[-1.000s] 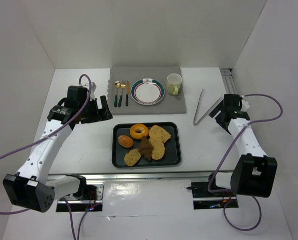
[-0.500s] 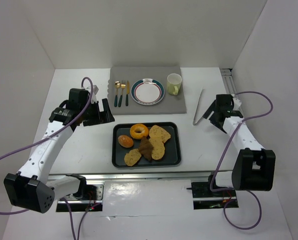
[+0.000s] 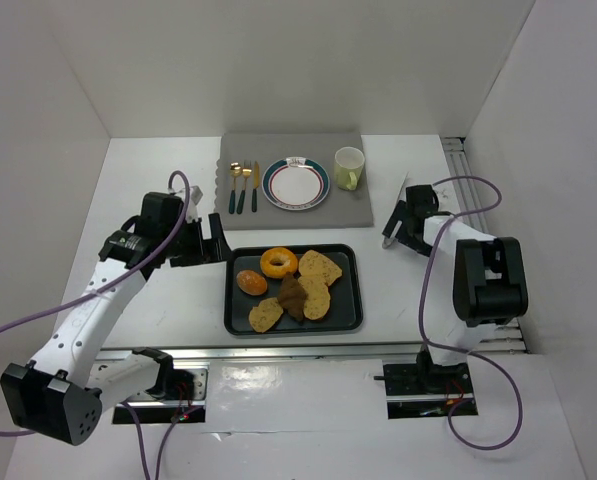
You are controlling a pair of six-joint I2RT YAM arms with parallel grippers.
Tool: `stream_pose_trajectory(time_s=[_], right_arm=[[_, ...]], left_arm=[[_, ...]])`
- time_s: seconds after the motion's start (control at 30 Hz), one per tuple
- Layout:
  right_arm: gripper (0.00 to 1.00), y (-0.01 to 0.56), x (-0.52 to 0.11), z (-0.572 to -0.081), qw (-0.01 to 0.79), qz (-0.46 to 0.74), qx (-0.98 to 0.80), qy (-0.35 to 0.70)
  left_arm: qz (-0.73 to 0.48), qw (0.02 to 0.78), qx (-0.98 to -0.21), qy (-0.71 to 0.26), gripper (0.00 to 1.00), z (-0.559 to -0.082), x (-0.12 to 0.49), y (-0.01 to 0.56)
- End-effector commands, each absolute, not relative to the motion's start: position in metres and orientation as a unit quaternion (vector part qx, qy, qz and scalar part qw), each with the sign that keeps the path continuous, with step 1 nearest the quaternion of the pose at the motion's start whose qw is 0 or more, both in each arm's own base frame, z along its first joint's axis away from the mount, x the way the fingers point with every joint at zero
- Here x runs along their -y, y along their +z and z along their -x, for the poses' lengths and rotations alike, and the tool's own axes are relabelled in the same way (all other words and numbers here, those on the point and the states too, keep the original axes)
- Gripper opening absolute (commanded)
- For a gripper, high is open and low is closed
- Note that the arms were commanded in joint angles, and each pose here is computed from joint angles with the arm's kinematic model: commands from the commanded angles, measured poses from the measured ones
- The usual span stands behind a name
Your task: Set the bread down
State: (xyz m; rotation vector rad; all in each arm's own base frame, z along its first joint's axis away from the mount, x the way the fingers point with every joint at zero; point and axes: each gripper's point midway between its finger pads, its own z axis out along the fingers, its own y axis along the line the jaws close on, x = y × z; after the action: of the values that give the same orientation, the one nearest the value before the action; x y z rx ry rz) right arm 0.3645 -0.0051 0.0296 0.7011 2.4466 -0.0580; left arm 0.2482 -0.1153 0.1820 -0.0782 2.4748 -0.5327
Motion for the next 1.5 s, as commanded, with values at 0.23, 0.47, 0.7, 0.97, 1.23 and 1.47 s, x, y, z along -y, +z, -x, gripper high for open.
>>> stream_pose_trajectory(time_s=[0.23,0.47,0.7,0.97,1.23,1.47], right_arm=[[0.99,0.055,0.001,-0.406,0.359,-0.274,-0.892,-0.032],[0.99,0.099,-0.001,-0.409,0.414,-0.293,-0.862,-0.018],[0.99,0.05,-0.012,-0.427,0.358,-0.286,-0.888,-0.048],[0.99,0.028,-0.009,-0.435,0.345,-0.299,-0.884,-0.097],[0.92,0.017,0.01,-0.455,0.351,-0.324,-0.872,-0.11],[0.41,0.04,0.008,-0.466,0.372,-0.323,-0.865,-0.1]], left_arm=[[0.038,0.314,-0.926,-0.207,0.99,-0.249,0.116,0.189],[0.036,0.308,-0.927,-0.21,0.99,-0.25,0.118,0.185],[0.027,0.299,-0.93,-0.212,0.99,-0.249,0.122,0.18],[0.026,0.293,-0.934,-0.204,0.99,-0.249,0.12,0.171],[0.026,0.289,-0.935,-0.203,0.99,-0.25,0.12,0.167],[0.025,0.287,-0.935,-0.207,0.99,-0.249,0.121,0.167]])
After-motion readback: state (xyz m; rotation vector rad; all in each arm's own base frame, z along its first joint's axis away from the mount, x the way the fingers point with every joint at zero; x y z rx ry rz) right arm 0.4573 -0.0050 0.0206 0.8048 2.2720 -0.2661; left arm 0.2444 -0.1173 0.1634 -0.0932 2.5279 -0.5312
